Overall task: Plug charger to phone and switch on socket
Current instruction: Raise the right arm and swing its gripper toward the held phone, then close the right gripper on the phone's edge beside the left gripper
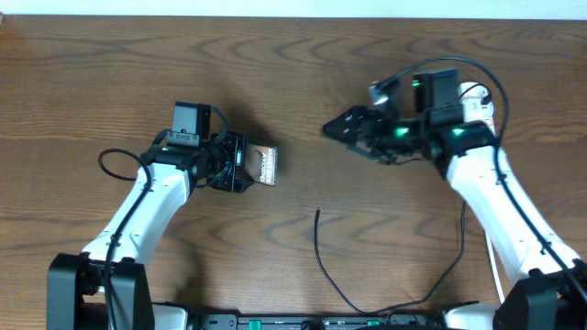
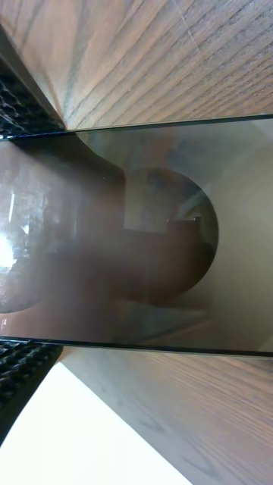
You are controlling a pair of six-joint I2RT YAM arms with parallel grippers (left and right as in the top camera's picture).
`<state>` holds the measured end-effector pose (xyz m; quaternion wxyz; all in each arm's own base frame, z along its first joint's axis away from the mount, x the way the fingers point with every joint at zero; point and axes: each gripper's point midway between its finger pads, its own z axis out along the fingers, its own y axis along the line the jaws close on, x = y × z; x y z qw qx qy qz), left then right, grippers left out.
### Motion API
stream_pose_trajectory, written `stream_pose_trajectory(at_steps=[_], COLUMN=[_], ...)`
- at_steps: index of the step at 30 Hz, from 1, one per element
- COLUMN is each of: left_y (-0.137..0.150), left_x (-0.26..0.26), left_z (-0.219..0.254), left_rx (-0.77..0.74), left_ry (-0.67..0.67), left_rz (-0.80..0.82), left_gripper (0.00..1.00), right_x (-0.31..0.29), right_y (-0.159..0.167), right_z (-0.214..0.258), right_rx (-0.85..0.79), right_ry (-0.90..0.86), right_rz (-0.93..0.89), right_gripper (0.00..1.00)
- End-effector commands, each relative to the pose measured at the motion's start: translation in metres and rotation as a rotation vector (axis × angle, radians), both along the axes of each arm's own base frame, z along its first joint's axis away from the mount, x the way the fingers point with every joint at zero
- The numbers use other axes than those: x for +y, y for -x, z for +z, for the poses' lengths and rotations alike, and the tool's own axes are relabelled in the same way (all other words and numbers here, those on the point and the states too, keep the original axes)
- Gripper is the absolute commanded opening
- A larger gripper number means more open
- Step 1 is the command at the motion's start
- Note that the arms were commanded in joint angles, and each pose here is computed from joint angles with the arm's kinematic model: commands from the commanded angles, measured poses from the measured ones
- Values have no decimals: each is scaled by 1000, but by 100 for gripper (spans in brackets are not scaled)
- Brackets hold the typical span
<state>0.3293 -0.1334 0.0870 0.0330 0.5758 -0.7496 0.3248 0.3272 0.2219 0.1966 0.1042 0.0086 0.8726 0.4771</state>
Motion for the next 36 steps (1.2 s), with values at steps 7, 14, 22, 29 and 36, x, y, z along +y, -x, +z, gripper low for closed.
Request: stream_pose_trajectory(at_steps=[7, 14, 22, 29, 36], left_y=[-5, -8, -14, -15, -15], left_x=[2, 1, -7, -17, -18], left_z=[1, 4, 18, 27, 41], left_rx=[-53, -62, -88, -101, -139], left_ry=[-121, -115, -73, -13, 4], left_rz=[16, 22, 5, -23, -24], left_gripper=[7, 7, 7, 7, 7], right_x=[26, 19, 56, 76, 89], right_y=[12, 0, 15, 22, 24], right_z=[8, -10, -21, -35, -64], right_rx=[-68, -111, -220, -178, -99], right_ry=[-3, 145, 226, 190, 157], right_rz=[96, 20, 117, 171, 227], right_gripper=[99, 99, 99, 96, 96])
